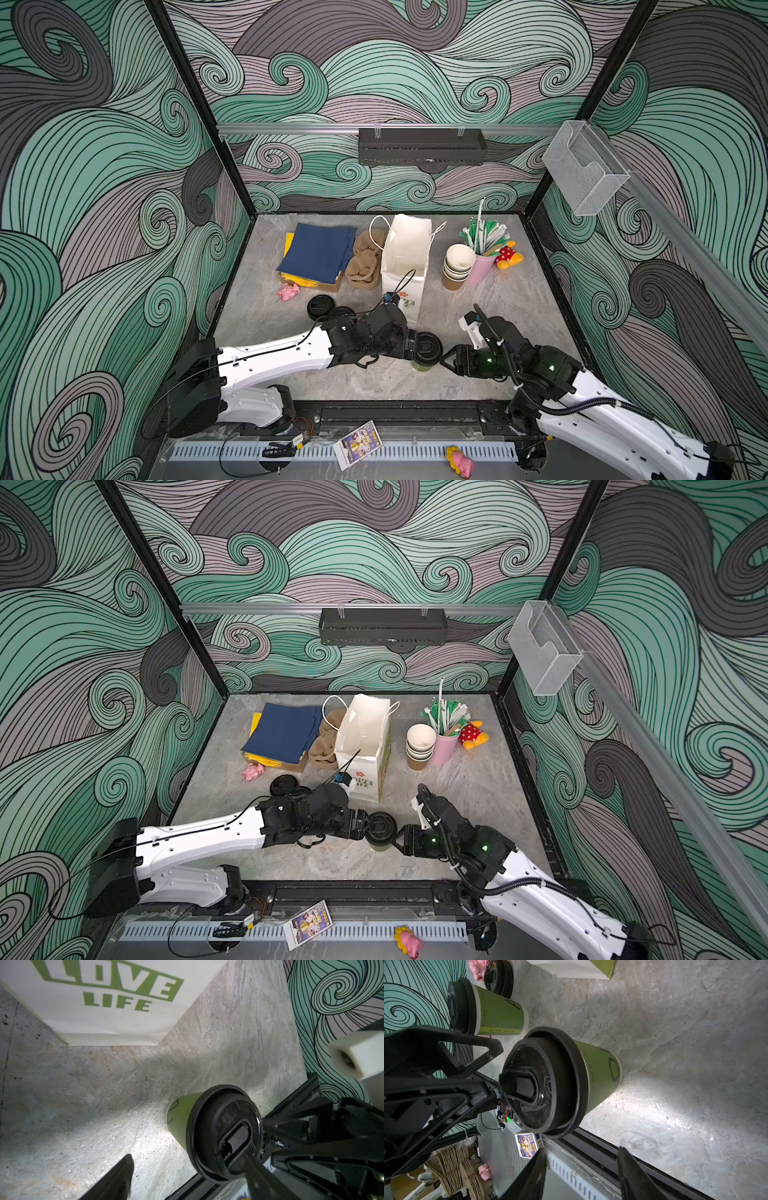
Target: Pack the takeout coffee
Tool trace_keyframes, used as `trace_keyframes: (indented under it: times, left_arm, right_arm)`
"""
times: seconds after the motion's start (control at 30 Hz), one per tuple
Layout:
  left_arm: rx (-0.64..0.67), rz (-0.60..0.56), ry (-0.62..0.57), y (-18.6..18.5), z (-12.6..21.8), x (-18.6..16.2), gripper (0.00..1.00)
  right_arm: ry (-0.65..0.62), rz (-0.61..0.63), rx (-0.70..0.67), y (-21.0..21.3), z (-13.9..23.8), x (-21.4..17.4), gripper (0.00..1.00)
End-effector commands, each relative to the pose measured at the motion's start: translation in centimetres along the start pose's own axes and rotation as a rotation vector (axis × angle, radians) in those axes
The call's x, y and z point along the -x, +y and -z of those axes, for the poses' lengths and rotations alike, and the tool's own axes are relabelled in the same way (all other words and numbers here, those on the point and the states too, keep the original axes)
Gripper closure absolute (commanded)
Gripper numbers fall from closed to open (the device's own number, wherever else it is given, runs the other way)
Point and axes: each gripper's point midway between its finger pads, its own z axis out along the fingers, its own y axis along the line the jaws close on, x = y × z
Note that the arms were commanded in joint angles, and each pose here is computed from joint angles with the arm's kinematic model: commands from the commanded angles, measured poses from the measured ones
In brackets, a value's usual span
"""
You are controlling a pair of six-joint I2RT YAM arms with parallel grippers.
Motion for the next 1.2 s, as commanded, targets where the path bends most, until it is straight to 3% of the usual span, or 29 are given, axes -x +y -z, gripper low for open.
trace_keyframes:
  times: [0.0,0.43,0.7,0.93,1.17]
  left_arm:
    - [-0.063,0.023,-0.010,-2.0,0.4,1.5,0.15]
    - [-0.067,0.016,0.097,-2.1,-1.3,0.5,0.28]
    - [-0.031,0.019,0.125,-1.2,-1.7,-0.3,0.31]
    - [-0.005,0.023,0.149,-0.4,-2.2,-1.1,0.33]
    - [0.027,0.027,0.165,0.6,-2.8,-1.7,0.34]
  right_arm:
    - [0.022,0.021,0.032,1.0,-0.3,0.1,0.46]
    - [0.049,0.032,0.050,1.7,-1.6,0.4,0.45]
    - [0.058,0.011,0.005,0.4,-2.2,0.1,0.46]
    - [0.075,-0.007,-0.067,-1.4,-2.7,-0.5,0.46]
    - [0.120,-0.022,-0.222,-4.5,-2.8,-1.4,0.47]
